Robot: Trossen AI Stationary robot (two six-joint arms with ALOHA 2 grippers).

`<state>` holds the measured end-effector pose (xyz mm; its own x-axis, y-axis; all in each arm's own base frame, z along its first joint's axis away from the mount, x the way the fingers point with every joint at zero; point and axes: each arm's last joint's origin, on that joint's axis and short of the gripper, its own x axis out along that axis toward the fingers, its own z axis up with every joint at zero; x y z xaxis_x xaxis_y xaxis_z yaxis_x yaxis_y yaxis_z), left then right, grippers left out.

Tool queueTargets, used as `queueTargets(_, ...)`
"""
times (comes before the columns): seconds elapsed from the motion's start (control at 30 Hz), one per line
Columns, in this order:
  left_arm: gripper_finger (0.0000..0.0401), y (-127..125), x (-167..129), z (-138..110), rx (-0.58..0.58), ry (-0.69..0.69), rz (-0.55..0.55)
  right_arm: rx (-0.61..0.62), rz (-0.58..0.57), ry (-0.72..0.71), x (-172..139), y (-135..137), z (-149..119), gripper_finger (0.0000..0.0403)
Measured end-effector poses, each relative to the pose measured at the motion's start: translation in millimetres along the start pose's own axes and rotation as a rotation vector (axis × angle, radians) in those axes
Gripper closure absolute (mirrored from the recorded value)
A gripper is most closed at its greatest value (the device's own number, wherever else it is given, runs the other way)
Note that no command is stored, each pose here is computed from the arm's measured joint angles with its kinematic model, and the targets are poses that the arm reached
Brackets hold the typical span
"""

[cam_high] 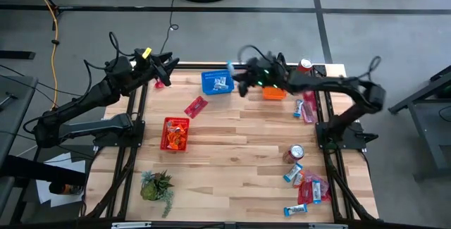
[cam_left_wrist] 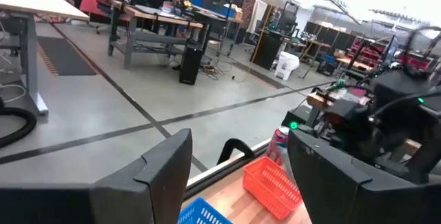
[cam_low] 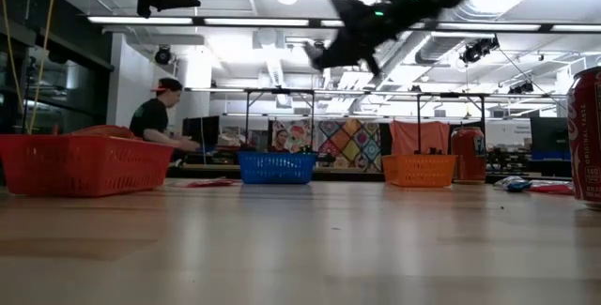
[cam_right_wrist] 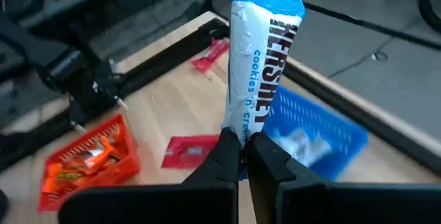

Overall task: Sort candy
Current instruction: Put the white candy pack into the blue basket

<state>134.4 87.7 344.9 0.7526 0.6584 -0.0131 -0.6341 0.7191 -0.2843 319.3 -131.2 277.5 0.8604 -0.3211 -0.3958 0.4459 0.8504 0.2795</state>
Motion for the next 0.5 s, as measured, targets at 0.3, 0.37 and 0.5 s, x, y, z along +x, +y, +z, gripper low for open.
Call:
queueTargets(0.3,0.0176,0,0,0,-0.075,0.003,-0.01,-0.2,-0.064,0.188,63,-8,57,0.0402)
queueTargets(0.37,0.0176,0,0,0,-0.075,0.003,-0.01,-0.212,-0.054,0.236,73,-10,60,0.0402)
queueTargets(0.5,0.0176,0,0,0,-0.076,0.003,-0.011,-0.232,-0.062,0.358,99,-19,47,0.0402)
